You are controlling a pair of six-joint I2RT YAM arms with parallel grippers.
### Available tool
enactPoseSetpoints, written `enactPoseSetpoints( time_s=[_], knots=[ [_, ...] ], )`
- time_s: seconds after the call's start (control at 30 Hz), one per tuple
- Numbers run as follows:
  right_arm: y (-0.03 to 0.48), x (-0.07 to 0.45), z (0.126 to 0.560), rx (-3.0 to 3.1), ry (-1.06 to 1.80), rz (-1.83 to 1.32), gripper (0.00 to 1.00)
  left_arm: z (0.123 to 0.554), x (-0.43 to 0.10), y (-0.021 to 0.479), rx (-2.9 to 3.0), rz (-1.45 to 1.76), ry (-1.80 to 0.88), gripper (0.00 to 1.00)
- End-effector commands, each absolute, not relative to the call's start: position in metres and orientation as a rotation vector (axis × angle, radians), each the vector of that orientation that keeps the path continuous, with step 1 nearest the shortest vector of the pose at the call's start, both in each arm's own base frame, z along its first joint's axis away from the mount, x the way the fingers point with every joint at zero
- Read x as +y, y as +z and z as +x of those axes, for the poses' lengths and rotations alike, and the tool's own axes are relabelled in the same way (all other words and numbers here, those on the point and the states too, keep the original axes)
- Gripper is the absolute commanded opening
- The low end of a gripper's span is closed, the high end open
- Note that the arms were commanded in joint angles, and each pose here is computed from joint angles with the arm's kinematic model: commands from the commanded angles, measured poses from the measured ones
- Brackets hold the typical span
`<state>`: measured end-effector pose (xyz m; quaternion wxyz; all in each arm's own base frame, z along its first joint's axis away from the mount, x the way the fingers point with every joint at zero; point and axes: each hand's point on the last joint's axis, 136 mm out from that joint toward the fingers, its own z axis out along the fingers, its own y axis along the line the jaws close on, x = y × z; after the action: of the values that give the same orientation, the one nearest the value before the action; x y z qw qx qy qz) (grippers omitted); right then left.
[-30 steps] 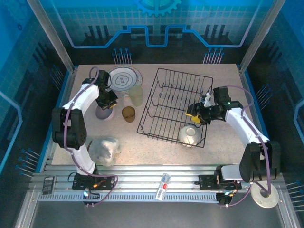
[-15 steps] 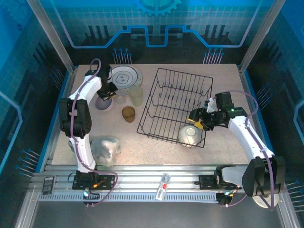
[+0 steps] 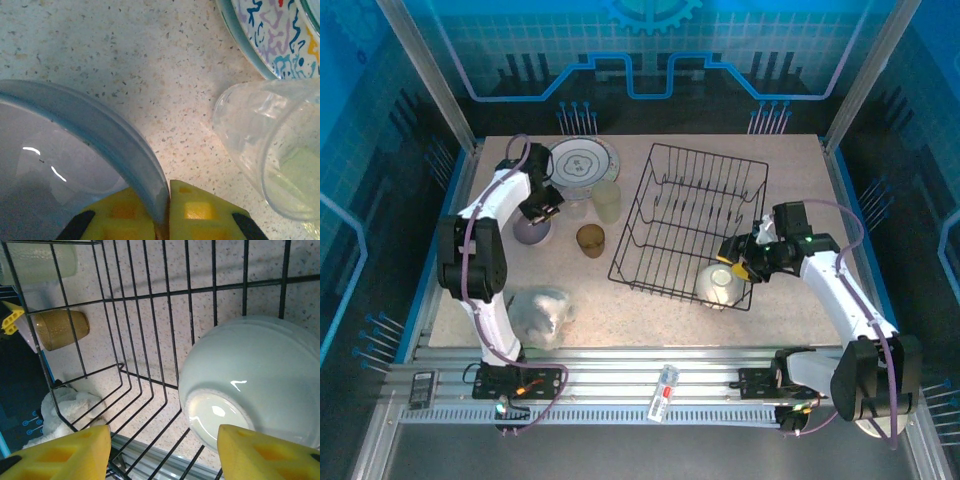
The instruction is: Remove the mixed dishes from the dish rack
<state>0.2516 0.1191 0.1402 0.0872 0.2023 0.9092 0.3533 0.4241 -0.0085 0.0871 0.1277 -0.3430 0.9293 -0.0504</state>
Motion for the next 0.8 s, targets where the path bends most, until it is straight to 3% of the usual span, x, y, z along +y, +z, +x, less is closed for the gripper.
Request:
enactPoseSetpoints(
  time_s=[0.0, 0.33, 0.67, 0.77],
  knots=[
    [0.141, 0.124, 0.252, 2.708, 1.057, 0.593, 0.6, 0.424, -0.006, 0.104, 2.658, -0.995, -0.17, 0.0],
    [0.146, 0.13, 0.258, 2.709, 1.045, 0.558, 0.6, 0.417, -0.013, 0.079, 2.699, -1.035, -0.201, 0.01],
    [0.141, 0.132, 0.253, 2.727, 1.032, 0.556, 0.6, 0.413, -0.015, 0.075, 2.712, -1.029, -0.213, 0.22],
    [0.14, 0.132, 0.252, 2.729, 1.025, 0.556, 0.6, 0.412, -0.015, 0.075, 2.71, -1.02, -0.219, 0.24]
  ],
)
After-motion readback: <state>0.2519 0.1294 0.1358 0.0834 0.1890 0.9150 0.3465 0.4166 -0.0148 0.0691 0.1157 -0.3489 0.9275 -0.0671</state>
